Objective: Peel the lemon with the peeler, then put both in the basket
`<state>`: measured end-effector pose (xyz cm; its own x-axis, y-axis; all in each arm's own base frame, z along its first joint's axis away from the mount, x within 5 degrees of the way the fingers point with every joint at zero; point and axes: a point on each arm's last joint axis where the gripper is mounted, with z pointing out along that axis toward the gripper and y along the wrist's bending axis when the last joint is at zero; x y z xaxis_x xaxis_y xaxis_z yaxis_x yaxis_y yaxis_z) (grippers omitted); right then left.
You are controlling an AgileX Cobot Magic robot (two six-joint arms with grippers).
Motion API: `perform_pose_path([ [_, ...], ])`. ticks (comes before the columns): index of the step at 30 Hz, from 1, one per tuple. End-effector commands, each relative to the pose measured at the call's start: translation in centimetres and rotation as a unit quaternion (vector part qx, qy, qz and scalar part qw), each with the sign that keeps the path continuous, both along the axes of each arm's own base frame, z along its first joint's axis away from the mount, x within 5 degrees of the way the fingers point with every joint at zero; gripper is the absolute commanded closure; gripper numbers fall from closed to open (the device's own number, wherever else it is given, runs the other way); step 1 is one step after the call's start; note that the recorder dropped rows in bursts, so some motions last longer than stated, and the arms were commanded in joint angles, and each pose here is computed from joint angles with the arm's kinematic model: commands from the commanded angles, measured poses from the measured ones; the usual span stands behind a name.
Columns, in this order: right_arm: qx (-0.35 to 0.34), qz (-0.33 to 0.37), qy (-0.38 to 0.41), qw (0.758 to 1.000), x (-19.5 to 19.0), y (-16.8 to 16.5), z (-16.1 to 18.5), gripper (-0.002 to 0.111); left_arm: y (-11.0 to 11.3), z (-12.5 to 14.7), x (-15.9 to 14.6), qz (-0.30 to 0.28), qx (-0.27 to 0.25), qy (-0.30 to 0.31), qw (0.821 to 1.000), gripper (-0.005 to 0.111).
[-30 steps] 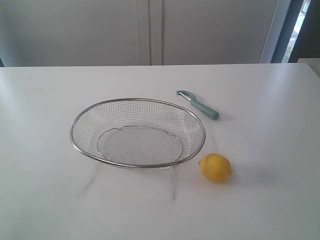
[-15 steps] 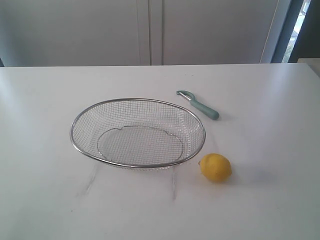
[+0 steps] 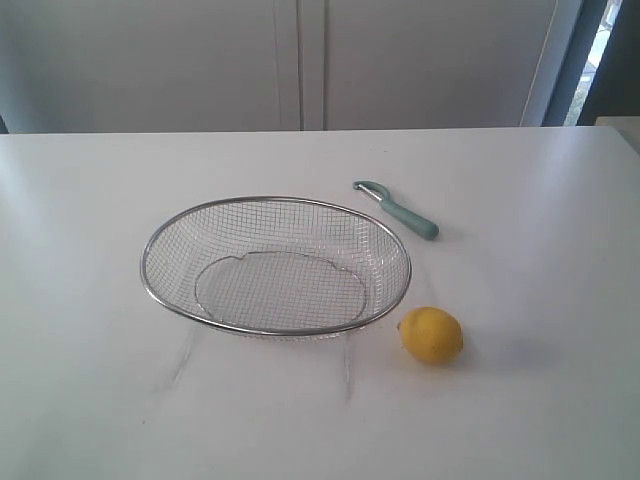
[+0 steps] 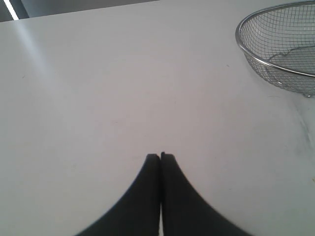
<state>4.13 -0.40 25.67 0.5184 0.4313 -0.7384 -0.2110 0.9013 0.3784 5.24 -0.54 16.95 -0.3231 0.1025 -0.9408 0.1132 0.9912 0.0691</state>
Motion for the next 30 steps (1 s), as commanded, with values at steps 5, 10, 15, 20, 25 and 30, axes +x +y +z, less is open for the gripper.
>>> perform_pose_path([
  [5, 0.088, -0.065, -0.022, 0.994, 0.1, -1.8, 1.7, 0.095, 0.0, -0.1, 0.0, -0.002, -0.001, 0.002, 1.000, 0.107],
  [10, 0.082, -0.074, 0.007, 0.994, 2.1, -1.9, 4.3, 0.095, 0.0, -0.2, 0.0, -0.002, -0.001, 0.003, 1.000, 0.107],
  [15, 0.020, -0.054, 0.109, 0.992, 6.7, -1.0, 7.1, 0.095, 0.0, -0.2, 0.0, -0.002, -0.001, 0.003, 1.000, 0.107],
  [20, -0.068, -0.017, 0.271, 0.960, 12.8, 0.2, 8.2, 0.101, 0.0, -0.2, 0.0, -0.002, -0.001, 0.003, 1.000, 0.107],
  [25, -0.111, 0.015, 0.438, 0.892, 19.3, 0.7, 7.1, 0.108, 0.0, -0.2, 0.0, -0.002, -0.001, 0.003, 1.000, 0.107],
  [30, -0.185, 0.048, 0.537, 0.822, 23.9, 1.1, 6.5, 0.108, 0.0, -0.2, 0.0, -0.002, -0.001, 0.003, 1.000, 0.107],
])
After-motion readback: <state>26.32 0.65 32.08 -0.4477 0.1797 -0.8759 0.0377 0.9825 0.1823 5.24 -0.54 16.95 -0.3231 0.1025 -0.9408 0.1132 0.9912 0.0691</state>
